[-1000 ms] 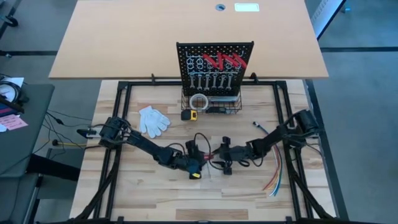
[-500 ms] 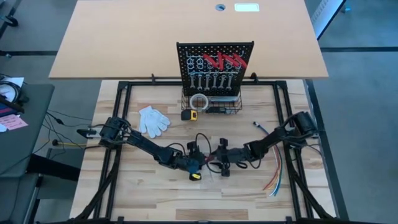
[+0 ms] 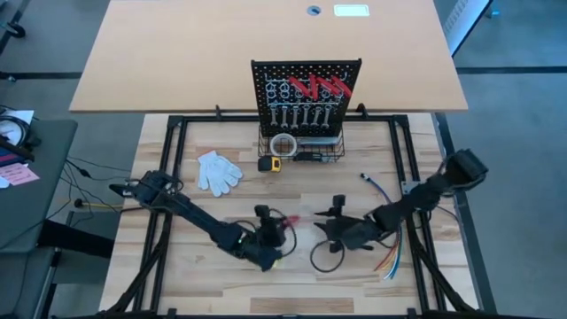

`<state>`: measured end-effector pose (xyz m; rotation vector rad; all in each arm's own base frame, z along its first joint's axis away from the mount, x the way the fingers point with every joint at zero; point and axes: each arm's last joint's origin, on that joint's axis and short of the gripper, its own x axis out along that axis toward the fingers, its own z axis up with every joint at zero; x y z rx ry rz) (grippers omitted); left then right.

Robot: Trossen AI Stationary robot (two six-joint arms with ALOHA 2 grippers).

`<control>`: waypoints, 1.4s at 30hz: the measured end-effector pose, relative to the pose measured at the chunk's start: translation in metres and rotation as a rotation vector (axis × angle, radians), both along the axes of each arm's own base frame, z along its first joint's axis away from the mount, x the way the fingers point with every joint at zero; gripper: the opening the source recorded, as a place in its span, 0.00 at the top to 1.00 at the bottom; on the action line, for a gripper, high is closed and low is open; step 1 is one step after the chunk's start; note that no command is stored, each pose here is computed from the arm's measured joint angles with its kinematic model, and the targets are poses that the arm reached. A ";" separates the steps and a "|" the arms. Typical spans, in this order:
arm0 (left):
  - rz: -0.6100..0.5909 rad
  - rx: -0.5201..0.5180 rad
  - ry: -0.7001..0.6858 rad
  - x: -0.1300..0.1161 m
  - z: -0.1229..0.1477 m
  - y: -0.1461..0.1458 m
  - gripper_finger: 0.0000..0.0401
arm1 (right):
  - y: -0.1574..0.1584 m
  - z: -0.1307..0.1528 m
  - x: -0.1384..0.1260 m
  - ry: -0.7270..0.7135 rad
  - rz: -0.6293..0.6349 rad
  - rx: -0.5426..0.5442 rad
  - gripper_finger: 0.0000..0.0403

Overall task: Hang tools onto peg board
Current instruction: Hang the red allen wrench on the peg board

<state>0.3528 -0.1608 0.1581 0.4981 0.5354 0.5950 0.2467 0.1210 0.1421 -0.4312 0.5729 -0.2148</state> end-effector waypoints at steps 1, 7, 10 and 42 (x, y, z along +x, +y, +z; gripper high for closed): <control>0.059 0.100 -0.029 -0.001 0.012 -0.004 0.80 | 0.002 0.003 -0.002 -0.015 0.001 -0.002 0.62; 0.263 0.501 0.123 0.012 0.083 0.000 0.80 | 0.010 0.002 -0.005 -0.025 0.019 -0.013 0.63; 0.305 0.546 0.202 0.022 0.119 0.020 0.80 | 0.010 -0.007 -0.004 0.006 0.019 -0.032 0.63; 0.249 0.414 0.255 -0.028 0.253 0.107 1.00 | 0.017 -0.013 -0.016 0.038 -0.030 -0.164 0.63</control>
